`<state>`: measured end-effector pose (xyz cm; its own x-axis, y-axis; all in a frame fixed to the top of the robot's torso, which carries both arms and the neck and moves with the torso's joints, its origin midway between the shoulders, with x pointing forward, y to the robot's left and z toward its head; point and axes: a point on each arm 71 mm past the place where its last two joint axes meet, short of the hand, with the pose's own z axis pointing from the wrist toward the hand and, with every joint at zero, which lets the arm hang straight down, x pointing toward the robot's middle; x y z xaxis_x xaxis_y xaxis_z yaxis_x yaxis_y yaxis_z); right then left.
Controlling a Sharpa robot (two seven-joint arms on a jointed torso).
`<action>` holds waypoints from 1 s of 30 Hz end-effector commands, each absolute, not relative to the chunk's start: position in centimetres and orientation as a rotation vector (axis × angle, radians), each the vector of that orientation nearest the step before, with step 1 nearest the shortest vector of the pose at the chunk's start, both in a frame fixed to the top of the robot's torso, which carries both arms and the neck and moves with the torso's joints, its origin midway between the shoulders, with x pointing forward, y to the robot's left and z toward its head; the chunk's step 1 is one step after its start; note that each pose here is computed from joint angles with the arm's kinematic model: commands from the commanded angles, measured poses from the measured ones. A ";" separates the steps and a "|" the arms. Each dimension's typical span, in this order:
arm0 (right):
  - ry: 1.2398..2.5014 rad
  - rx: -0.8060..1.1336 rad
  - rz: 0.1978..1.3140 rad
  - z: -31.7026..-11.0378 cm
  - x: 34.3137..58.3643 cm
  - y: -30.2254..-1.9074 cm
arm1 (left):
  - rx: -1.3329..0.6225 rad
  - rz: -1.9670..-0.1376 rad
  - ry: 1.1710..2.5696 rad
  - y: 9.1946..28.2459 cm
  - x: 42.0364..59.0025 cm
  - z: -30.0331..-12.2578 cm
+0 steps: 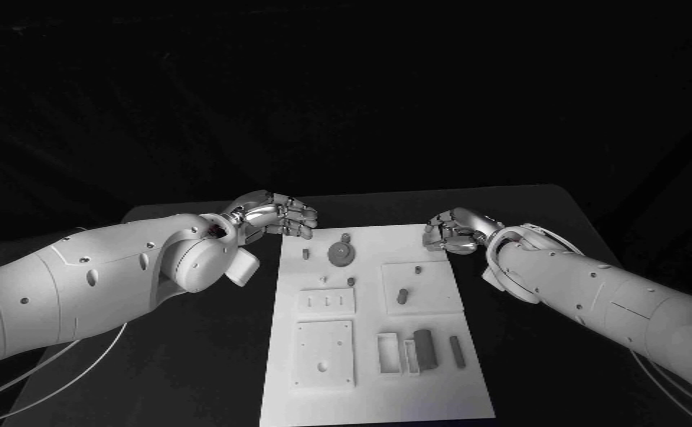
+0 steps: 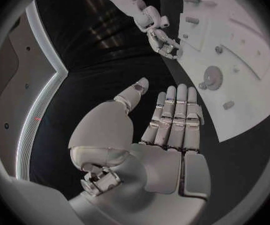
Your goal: Assemble the parts on the task board
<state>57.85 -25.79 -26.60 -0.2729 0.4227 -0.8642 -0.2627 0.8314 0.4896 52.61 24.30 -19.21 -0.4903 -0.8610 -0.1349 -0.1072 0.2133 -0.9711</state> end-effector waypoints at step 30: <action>1.758 0.132 0.682 -26.8 57.9 -25.3 | -0.897 -1.333 1.764 24.4 52.4 -19.0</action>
<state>57.90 -25.51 -26.76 -0.2961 0.4275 -0.8542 -0.2555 0.8262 0.5021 52.45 24.54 -19.14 -0.4845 -0.8636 -0.1396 -0.1083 0.2176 -0.9700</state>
